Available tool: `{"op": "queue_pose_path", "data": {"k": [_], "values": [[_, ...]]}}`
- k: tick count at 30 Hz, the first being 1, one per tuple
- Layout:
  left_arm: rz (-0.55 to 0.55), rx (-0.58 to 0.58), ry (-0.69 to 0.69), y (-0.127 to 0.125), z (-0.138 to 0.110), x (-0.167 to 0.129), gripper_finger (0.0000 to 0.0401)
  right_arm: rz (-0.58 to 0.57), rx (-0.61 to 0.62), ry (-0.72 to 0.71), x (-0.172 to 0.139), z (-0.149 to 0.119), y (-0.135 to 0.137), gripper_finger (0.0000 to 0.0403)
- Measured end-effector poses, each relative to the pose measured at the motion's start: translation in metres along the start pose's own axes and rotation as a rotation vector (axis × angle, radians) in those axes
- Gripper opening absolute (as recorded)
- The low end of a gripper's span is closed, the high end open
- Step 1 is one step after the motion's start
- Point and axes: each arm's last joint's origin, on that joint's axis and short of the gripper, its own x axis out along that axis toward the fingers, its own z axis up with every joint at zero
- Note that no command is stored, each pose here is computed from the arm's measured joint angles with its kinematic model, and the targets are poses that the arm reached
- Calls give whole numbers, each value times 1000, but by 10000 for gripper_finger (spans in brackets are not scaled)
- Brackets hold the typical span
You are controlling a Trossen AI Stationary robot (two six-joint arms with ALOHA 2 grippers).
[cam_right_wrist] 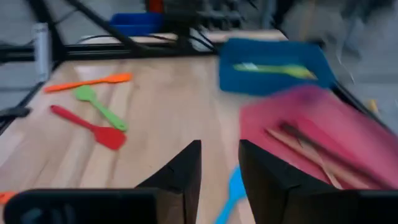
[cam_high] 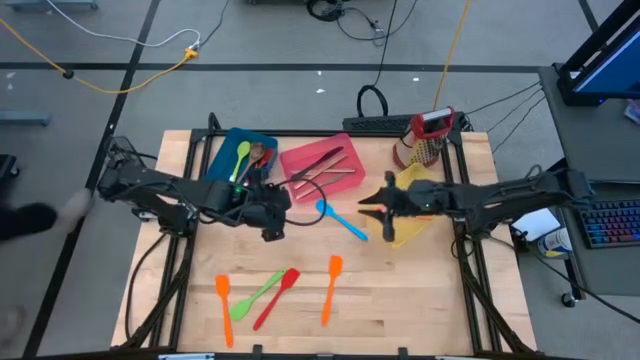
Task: Pick & Place Kitchen Items
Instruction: Put the blue spatula into the yellow bin
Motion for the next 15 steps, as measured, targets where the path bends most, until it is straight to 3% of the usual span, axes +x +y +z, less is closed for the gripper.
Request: {"op": "queue_pose_path", "data": {"k": [8,12,15], "values": [[27,-20,17,-1,-6,-6,136,7,-101,-218,32,9,7,115],[26,-14,8,-3,-8,-11,136,22,4,-146,45,-5,16,108],[37,-15,31,-4,-12,-14,136,10,40,-89,52,-18,37,102]]}}
